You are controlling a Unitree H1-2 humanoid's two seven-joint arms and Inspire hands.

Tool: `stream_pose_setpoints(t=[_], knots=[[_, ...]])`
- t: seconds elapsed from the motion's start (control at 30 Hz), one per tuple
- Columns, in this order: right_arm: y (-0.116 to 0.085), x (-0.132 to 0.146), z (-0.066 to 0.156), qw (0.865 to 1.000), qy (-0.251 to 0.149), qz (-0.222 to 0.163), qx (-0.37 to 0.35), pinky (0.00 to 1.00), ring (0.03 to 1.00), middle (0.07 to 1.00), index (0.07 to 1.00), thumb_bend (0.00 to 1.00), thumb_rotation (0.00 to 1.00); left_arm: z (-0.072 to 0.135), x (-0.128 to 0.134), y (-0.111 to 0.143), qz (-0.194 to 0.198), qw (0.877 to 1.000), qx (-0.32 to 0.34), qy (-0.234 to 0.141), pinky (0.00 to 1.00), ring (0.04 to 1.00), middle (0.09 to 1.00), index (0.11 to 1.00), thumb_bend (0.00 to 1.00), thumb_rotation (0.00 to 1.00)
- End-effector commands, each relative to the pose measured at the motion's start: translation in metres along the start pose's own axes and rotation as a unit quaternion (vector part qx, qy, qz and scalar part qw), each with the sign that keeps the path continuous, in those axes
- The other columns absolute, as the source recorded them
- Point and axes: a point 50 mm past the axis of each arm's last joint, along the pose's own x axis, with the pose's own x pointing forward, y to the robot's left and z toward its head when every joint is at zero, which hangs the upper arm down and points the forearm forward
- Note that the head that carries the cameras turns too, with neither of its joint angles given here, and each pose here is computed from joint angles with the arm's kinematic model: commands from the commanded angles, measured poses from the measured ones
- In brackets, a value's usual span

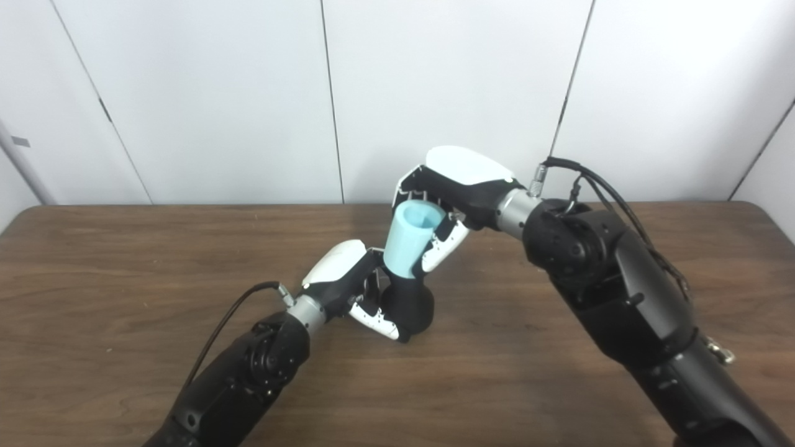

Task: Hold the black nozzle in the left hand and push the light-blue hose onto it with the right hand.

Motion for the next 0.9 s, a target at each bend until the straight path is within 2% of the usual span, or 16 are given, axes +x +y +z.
stream_pose_setpoints(t=[0.0, 0.17, 0.2, 0.37, 0.5, 0.53, 0.63, 0.73, 0.8, 0.83, 0.87], knots=[[0.000, 0.006, 0.016, 0.999, -0.032, 0.016, -0.004, 0.34, 0.396, 0.463, 0.532, 0.51, 0.00, -0.025, -0.015, -0.040, -0.087, 0.994, 0.017, 0.065, 0.29, 0.345, 0.471, 0.482, 0.53, 0.00], [0.004, 0.009, 0.022, 0.999, -0.044, 0.020, -0.015, 0.31, 0.382, 0.450, 0.535, 0.51, 0.00, -0.025, -0.015, -0.042, -0.089, 0.994, 0.017, 0.065, 0.30, 0.359, 0.472, 0.482, 0.53, 0.00], [0.005, 0.010, 0.021, 0.999, -0.045, 0.022, -0.018, 0.32, 0.385, 0.457, 0.534, 0.51, 0.00, -0.025, -0.015, -0.042, -0.090, 0.994, 0.016, 0.065, 0.32, 0.376, 0.429, 0.488, 0.52, 0.00], [0.024, 0.008, 0.009, 0.997, -0.030, 0.060, -0.037, 0.37, 0.417, 0.471, 0.521, 0.52, 0.00, -0.024, -0.015, -0.042, -0.091, 0.994, 0.014, 0.065, 0.37, 0.414, 0.408, 0.493, 0.52, 0.00], [0.027, 0.004, 0.008, 0.996, -0.018, 0.082, -0.038, 0.38, 0.429, 0.476, 0.508, 0.52, 0.00, -0.024, -0.016, -0.041, -0.091, 0.994, 0.014, 0.065, 0.36, 0.402, 0.402, 0.493, 0.52, 0.00], [0.027, 0.003, 0.007, 0.996, -0.015, 0.085, -0.037, 0.38, 0.431, 0.480, 0.504, 0.52, 0.00, -0.024, -0.017, -0.040, -0.091, 0.994, 0.015, 0.065, 0.36, 0.399, 0.437, 0.488, 0.53, 0.00], [0.028, -0.001, 0.003, 0.996, -0.007, 0.085, -0.029, 0.38, 0.430, 0.485, 0.504, 0.52, 0.00, -0.026, -0.017, -0.040, -0.091, 0.994, 0.015, 0.066, 0.35, 0.388, 0.469, 0.483, 0.53, 0.00], [0.025, -0.003, -0.001, 0.998, -0.003, 0.067, -0.011, 0.37, 0.413, 0.487, 0.523, 0.51, 0.00, -0.028, -0.018, -0.040, -0.090, 0.994, 0.015, 0.067, 0.32, 0.371, 0.471, 0.483, 0.53, 0.00], [0.020, -0.007, 0.001, 0.999, -0.006, 0.047, 0.000, 0.36, 0.394, 0.499, 0.560, 0.51, 0.00, -0.028, -0.018, -0.040, -0.089, 0.994, 0.015, 0.067, 0.31, 0.364, 0.471, 0.483, 0.53, 0.00], [0.016, -0.010, 0.003, 0.999, -0.009, 0.032, 0.000, 0.38, 0.480, 0.623, 0.718, 0.65, 0.02, -0.028, -0.018, -0.041, -0.089, 0.994, 0.015, 0.067, 0.30, 0.359, 0.471, 0.483, 0.53, 0.00], [0.014, -0.012, 0.004, 1.000, -0.010, 0.022, 0.000, 0.42, 0.573, 0.724, 0.820, 0.76, 0.07, -0.028, -0.018, -0.041, -0.088, 0.994, 0.015, 0.067, 0.30, 0.356, 0.471, 0.483, 0.53, 0.00]])
